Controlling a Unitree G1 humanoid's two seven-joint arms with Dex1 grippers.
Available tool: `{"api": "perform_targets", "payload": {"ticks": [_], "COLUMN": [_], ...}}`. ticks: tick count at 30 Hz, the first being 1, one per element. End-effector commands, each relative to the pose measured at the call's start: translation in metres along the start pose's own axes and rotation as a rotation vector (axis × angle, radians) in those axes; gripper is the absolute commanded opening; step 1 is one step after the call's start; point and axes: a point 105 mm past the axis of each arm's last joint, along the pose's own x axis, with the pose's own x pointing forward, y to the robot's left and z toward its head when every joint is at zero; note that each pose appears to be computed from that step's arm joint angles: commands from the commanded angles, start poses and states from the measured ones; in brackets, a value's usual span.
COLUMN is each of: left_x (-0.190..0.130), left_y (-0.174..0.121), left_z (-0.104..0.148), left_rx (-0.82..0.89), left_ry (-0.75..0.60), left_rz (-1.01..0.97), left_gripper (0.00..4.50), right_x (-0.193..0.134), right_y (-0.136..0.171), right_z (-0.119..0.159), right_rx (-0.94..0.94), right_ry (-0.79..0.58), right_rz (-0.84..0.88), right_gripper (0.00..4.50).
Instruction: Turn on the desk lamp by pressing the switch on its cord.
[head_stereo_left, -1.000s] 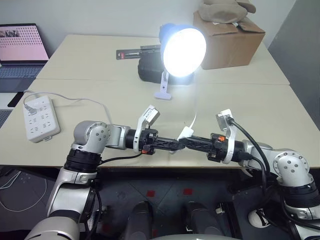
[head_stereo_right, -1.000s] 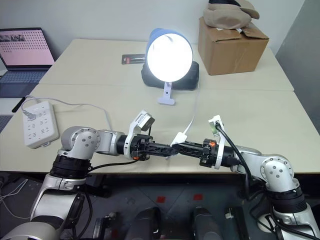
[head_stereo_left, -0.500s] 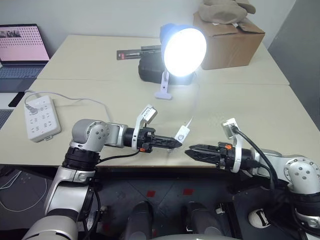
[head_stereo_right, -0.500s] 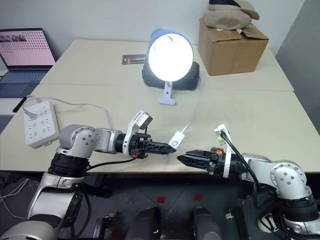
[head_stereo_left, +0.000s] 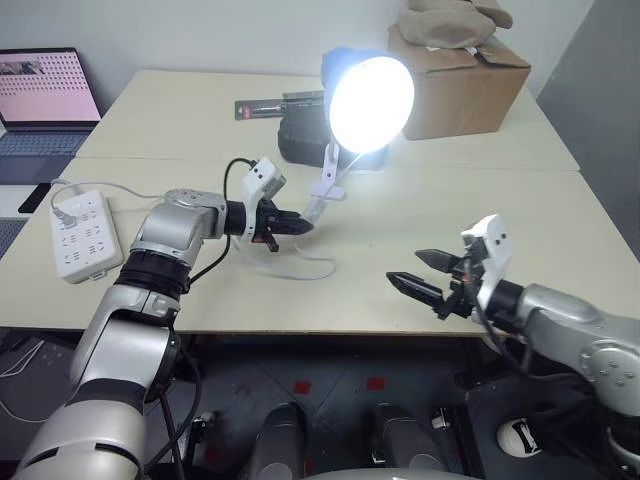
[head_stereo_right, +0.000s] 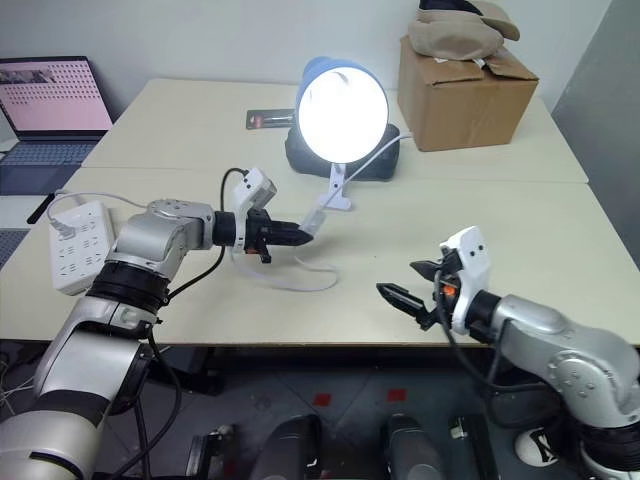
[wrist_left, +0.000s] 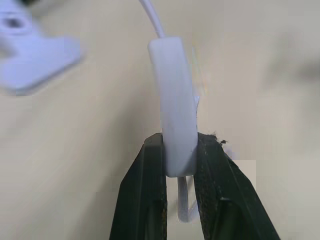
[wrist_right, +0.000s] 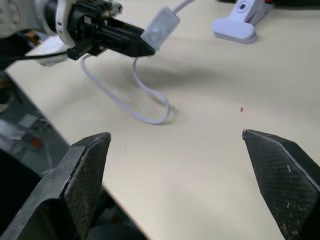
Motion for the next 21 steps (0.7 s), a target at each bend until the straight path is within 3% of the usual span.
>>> {"api": "perform_targets", "payload": {"ticks": [1, 4, 9, 18, 21], "left_x": [0.011, 0.021, 0.012, -0.049, -0.071], "left_y": [0.005, -0.002, 0.007, 0.014, 0.008], "left_z": [0.000, 0.000, 0.016, 0.035, 0.029], "left_rx": [0.112, 0.111, 0.050, -0.022, -0.026], "left_ry": [0.033, 0.021, -0.045, -0.120, -0.100], "left_rz": [0.013, -0.041, -0.028, -0.089, -0.108], "left_gripper": [0.74, 1.42, 2.47, 4.26, 4.47], "right_x": [0.004, 0.007, 0.009, 0.005, 0.001], "right_y": [0.001, 0.003, -0.001, -0.011, -0.015], "right_z": [0.010, 0.008, 0.006, -0.001, -0.004], "right_rx": [-0.036, -0.030, -0.028, -0.024, -0.027], "right_ry": [-0.076, -0.089, -0.095, -0.074, -0.057], "right_rz": [-0.040, -0.047, -0.065, -0.074, -0.074], "right_gripper": [4.49, 4.50, 4.50, 4.50, 4.50]}}
